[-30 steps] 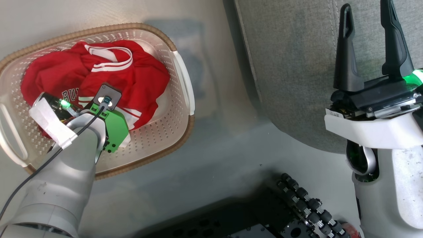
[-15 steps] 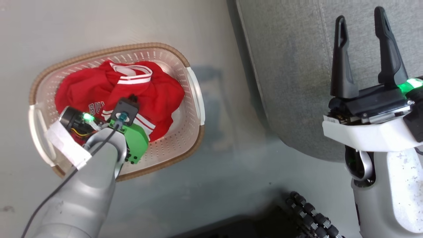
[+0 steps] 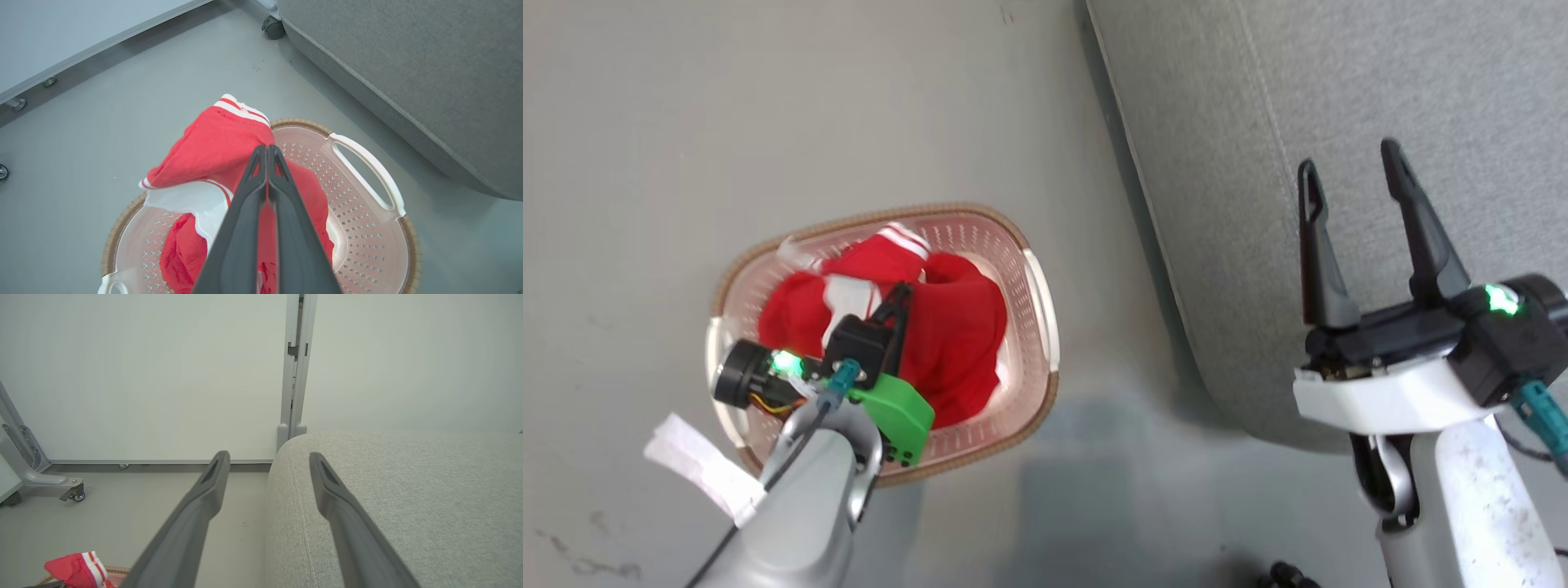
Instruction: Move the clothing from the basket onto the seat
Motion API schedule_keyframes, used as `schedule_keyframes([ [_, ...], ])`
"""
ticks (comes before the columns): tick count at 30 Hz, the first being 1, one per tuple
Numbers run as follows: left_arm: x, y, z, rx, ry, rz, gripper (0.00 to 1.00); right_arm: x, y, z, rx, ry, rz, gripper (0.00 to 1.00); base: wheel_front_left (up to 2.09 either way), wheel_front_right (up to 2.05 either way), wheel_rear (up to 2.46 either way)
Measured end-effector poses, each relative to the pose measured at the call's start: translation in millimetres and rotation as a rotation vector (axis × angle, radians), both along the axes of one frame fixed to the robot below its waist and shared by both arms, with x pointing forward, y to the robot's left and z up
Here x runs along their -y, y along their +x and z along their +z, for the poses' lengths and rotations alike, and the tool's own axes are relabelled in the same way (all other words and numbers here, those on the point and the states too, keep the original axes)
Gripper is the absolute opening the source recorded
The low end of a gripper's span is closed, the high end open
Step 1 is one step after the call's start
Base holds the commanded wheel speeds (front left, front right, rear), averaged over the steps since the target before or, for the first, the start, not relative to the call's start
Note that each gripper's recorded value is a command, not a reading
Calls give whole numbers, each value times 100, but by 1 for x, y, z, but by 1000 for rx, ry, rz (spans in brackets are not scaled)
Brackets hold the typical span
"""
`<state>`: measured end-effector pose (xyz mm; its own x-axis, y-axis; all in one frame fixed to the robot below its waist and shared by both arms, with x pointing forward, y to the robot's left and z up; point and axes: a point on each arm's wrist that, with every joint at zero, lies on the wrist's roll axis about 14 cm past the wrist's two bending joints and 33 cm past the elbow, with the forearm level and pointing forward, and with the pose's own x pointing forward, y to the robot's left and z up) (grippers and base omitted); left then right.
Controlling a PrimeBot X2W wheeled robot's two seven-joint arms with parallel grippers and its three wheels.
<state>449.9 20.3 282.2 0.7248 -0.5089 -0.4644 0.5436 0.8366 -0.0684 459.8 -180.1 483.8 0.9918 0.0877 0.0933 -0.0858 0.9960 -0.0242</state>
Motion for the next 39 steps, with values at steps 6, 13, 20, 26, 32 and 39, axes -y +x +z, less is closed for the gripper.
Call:
schedule_keyframes([
  [6, -7, 0, 72, 146, -98, 91, 0, -13, -28, 21, 27, -2, 30, 100, 0, 0, 0],
  [13, -14, -4, 160, 330, -233, 161, 0, -27, -55, 47, 80, 5, 65, 100, 0, 0, 0],
  [20, -21, -13, 243, 523, -356, 195, 0, -42, -76, 69, 136, 20, 109, 100, 0, 0, 0],
  [26, -19, -30, 302, 658, -462, 175, 0, -52, -90, 82, 172, 31, 139, 100, 0, 0, 0],
  [32, -5, -50, 333, 698, -570, 133, 0, -52, -104, 87, 184, 44, 137, 100, 0, 0, 0],
  [39, 19, -67, 342, 683, -624, 56, 0, -66, -114, 85, 178, 62, 179, 100, 0, 0, 0],
])
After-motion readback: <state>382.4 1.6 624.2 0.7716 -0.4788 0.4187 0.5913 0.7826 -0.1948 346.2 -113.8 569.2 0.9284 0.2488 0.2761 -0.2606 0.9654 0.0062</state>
